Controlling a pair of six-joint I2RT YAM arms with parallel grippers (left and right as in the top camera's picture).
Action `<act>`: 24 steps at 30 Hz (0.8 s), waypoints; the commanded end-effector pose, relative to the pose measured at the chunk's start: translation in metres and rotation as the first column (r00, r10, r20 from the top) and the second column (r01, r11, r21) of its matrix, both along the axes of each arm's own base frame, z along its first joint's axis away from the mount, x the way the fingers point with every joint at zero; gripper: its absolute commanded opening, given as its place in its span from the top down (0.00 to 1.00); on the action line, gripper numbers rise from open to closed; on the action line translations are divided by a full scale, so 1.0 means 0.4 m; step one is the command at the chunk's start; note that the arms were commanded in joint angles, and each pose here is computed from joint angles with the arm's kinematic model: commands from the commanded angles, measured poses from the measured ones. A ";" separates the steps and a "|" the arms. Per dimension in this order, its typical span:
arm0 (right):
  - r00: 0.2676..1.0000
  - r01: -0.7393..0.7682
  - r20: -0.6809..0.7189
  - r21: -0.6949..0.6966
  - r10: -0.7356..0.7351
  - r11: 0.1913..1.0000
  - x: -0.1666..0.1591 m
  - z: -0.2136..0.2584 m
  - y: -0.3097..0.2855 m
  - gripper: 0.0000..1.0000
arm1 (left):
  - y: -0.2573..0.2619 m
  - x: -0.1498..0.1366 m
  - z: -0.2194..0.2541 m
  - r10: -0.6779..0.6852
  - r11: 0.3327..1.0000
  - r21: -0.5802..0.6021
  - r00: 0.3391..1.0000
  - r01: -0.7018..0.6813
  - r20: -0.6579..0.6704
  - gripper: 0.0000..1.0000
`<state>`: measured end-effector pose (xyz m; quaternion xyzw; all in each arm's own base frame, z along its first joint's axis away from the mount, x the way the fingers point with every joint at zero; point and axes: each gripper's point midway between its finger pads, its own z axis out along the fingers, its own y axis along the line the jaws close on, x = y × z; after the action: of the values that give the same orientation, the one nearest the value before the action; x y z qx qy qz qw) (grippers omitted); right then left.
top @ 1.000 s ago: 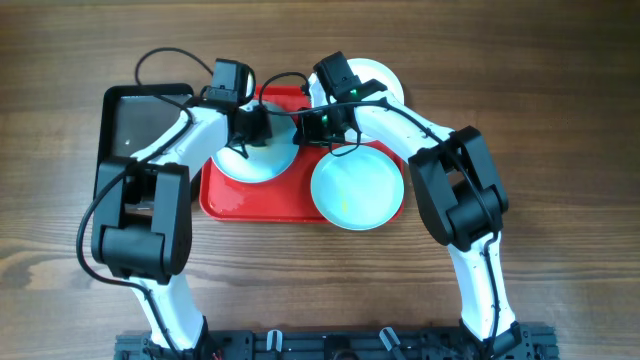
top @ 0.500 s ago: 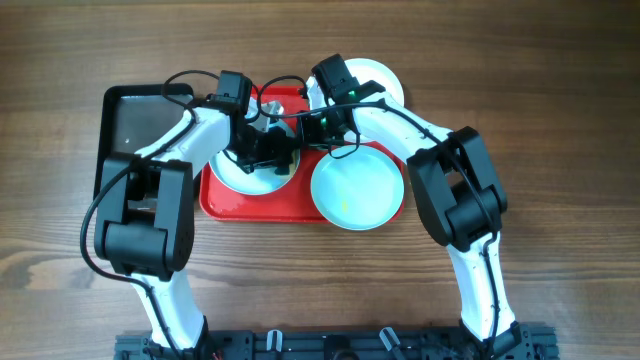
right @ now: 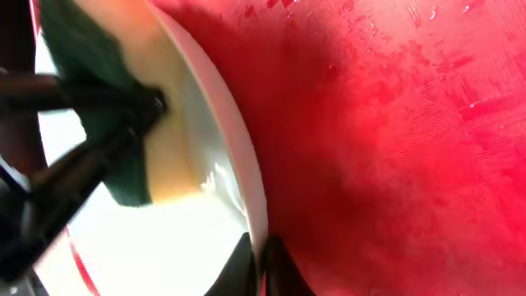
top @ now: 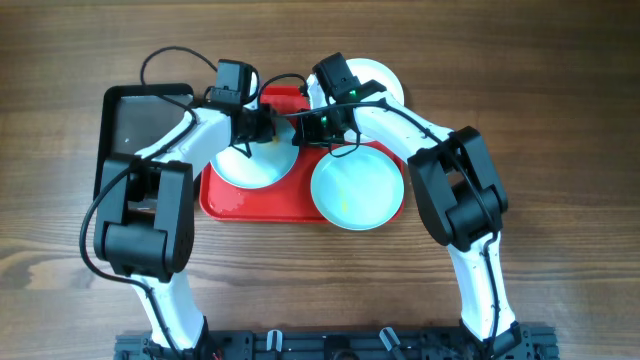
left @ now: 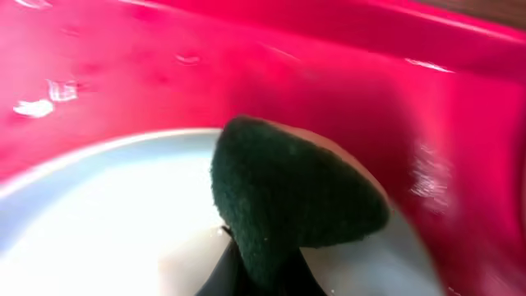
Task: Clean dirty plates on tray and stack at the side
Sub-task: 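Scrub the plate surface with the sponge in circles, left gripper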
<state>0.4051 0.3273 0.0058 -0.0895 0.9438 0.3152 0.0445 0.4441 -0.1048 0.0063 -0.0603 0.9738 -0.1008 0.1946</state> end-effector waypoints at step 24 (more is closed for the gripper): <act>0.999 -0.014 -0.049 -0.031 0.013 0.999 -0.029 -0.060 -0.003 0.96 | -0.104 -0.352 -0.015 -0.372 0.896 -0.403 0.815 0.189 -0.444 0.96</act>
<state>0.3984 0.3321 0.0059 -0.1055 0.9415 0.3176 0.0395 0.3412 -0.0835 0.0040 -0.0667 0.9928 -0.0956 -0.0286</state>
